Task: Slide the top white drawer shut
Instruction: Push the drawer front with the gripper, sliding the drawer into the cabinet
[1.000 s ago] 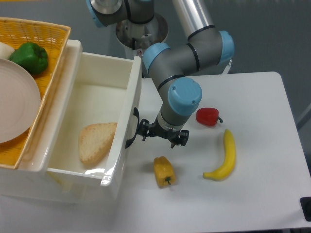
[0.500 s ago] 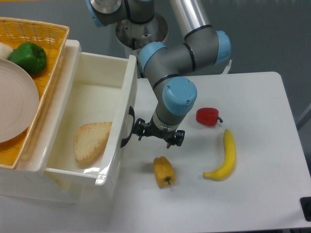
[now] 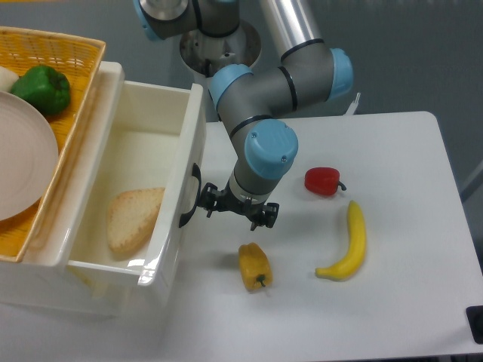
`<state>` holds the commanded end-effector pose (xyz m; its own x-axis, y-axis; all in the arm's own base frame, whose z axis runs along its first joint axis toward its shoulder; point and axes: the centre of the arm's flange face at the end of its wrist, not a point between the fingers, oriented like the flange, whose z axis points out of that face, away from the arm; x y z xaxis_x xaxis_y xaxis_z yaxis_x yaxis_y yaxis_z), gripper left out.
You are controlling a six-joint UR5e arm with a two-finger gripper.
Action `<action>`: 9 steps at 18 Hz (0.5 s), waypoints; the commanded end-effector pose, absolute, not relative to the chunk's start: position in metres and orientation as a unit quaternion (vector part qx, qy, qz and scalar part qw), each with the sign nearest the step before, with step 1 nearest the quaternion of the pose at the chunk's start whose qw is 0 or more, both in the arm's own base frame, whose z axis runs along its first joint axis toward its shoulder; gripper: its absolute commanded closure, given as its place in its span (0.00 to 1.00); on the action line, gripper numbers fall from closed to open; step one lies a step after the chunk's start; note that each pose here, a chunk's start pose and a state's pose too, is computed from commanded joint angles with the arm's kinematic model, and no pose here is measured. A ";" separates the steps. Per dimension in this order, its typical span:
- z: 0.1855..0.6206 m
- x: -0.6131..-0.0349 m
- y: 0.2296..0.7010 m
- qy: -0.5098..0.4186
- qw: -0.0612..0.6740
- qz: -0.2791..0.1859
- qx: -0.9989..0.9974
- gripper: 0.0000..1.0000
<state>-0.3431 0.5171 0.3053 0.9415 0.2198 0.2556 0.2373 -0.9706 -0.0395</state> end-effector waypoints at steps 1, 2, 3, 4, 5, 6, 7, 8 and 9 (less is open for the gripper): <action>0.305 -0.342 0.517 -0.116 0.034 -0.128 -0.984 0.00; 0.306 -0.341 0.518 -0.115 0.036 -0.129 -0.984 0.00; 0.308 -0.340 0.518 -0.115 0.038 -0.132 -0.984 0.00; 0.310 -0.335 0.520 -0.112 0.038 -0.132 -0.984 0.00; 0.312 -0.332 0.520 -0.110 0.038 -0.133 -0.984 0.00; 0.313 -0.330 0.521 -0.108 0.038 -0.134 -0.984 0.00; 0.314 -0.328 0.522 -0.107 0.038 -0.134 -0.984 0.00; 0.316 -0.324 0.523 -0.105 0.039 -0.133 -0.985 0.00; 0.317 -0.320 0.525 -0.101 0.038 -0.133 -0.985 0.00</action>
